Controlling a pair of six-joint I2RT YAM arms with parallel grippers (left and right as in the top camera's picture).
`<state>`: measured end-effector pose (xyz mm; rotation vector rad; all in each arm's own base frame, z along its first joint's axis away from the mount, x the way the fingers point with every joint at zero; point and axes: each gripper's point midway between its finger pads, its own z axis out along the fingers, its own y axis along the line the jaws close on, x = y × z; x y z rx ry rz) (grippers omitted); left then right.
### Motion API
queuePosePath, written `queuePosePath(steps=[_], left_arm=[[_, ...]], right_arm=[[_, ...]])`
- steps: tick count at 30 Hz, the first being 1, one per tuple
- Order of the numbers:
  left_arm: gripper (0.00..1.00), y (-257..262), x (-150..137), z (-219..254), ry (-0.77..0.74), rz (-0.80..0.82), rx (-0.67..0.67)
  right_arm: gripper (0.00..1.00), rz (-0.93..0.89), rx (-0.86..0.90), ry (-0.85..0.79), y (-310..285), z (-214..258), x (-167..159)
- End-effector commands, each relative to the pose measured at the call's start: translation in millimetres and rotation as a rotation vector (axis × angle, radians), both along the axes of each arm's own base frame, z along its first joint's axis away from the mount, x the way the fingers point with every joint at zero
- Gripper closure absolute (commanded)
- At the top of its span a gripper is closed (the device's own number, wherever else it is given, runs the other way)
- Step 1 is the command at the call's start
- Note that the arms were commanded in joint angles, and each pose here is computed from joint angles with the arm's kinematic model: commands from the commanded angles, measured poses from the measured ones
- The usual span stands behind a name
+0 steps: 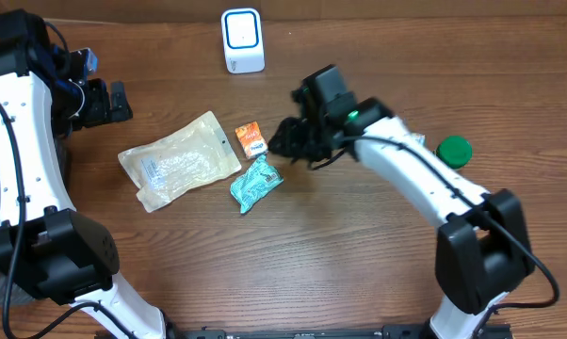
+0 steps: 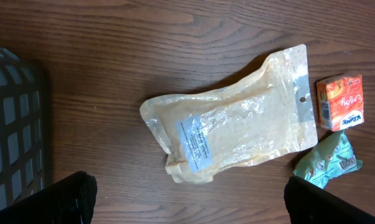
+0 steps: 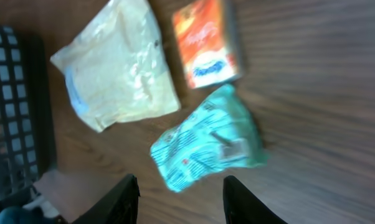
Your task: Scan the item barcode
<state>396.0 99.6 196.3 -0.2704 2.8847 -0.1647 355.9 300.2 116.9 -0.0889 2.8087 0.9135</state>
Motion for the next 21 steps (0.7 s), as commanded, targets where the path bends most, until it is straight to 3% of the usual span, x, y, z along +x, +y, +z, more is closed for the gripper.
queuePosePath(steps=[1, 5, 9, 15, 21], left_arm=[[0.01, -4.2, 3.4, 11.1, -0.034, -0.005, -0.002], [0.01, -4.2, 3.4, 11.2, -0.035, -0.005, -0.002], [0.00, -4.2, 3.4, 11.1, -0.034, -0.005, -0.002], [0.00, -4.2, 3.4, 11.1, -0.034, -0.005, -0.002], [0.01, -4.2, 3.4, 11.1, -0.034, -0.005, -0.002]], right_arm=[[0.59, 0.016, 0.049, 0.012, 40.9, -13.4, -12.5], [0.51, 0.095, 0.123, -0.071, 91.6, -23.7, -16.2], [0.51, 0.136, 0.138, -0.092, 115.9, -41.3, -23.8], [0.57, 0.114, 0.040, 0.022, 98.1, -67.8, -39.1], [0.57, 0.095, -0.093, 0.120, 47.6, -66.2, -38.8]])
